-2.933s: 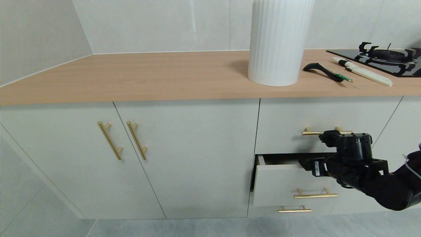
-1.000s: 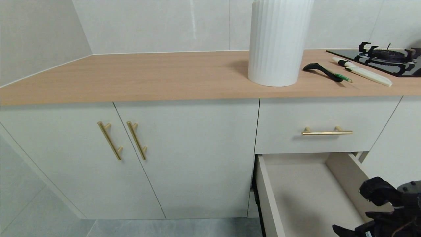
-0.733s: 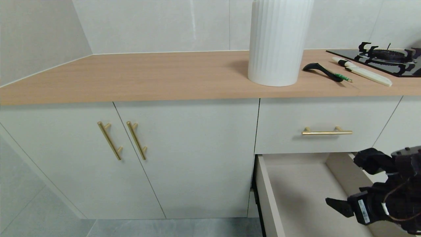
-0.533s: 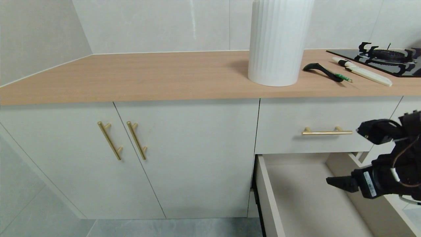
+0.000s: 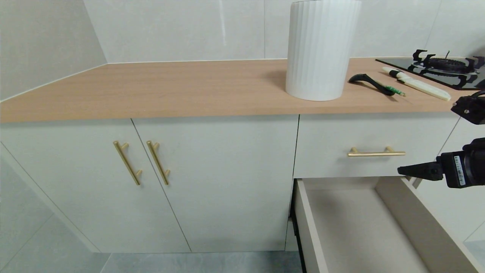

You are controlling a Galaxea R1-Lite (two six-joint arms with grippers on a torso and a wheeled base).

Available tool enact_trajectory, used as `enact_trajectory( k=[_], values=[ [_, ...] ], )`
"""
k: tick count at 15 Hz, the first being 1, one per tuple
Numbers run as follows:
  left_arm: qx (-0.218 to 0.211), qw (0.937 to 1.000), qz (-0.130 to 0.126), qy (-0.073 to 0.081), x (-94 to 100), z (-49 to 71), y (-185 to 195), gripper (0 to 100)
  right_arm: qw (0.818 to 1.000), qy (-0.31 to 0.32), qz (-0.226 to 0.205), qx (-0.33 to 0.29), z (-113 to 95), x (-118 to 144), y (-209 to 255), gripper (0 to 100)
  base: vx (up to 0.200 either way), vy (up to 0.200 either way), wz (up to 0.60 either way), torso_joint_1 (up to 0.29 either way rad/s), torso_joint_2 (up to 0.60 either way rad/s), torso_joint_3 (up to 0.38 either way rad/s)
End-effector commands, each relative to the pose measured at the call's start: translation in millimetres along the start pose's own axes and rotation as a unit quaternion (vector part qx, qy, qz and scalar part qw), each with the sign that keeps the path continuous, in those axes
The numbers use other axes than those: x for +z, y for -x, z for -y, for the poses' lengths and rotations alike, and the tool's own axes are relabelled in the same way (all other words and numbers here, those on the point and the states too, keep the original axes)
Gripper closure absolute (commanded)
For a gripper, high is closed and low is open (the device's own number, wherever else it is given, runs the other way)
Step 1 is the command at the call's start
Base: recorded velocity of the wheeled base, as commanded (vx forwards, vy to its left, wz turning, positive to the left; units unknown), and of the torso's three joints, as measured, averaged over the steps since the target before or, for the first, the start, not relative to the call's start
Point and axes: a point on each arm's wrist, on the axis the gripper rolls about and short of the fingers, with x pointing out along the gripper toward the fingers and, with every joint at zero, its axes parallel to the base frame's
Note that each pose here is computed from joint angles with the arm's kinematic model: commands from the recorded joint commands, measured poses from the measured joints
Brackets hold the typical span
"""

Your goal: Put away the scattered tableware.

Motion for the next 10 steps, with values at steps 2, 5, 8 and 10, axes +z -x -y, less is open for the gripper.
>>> enact_trajectory(
  k=[2, 5, 8, 10],
  values=[
    [0.000, 1.0000, 0.000, 0.000, 0.1, 0.0, -0.1, 0, 1.000, 0.002, -0.001, -0.002, 0.6, -1.4, 0.2, 0, 0.000, 0.000, 0.00, 0.090, -0.30, -0.205],
    [0.000, 1.0000, 0.000, 0.000, 0.1, 0.0, -0.1, 0, 1.000, 0.002, -0.009, -0.002, 1.1, -1.9, -5.4, 0, 0.000, 0.000, 0.00, 0.128, -0.31, -0.268],
    [0.000, 1.0000, 0.000, 0.000, 0.1, 0.0, -0.1, 0, 1.000, 0.002, -0.015, -0.001, 1.1, -2.4, -9.5, 0, 0.000, 0.000, 0.00, 0.098, -0.53, -0.266],
    [0.000, 1.0000, 0.000, 0.000, 0.1, 0.0, -0.1, 0, 1.000, 0.001, -0.018, -0.001, 1.2, -2.5, -11.0, 0, 0.000, 0.000, 0.00, 0.286, -0.47, -0.283]
  ],
)
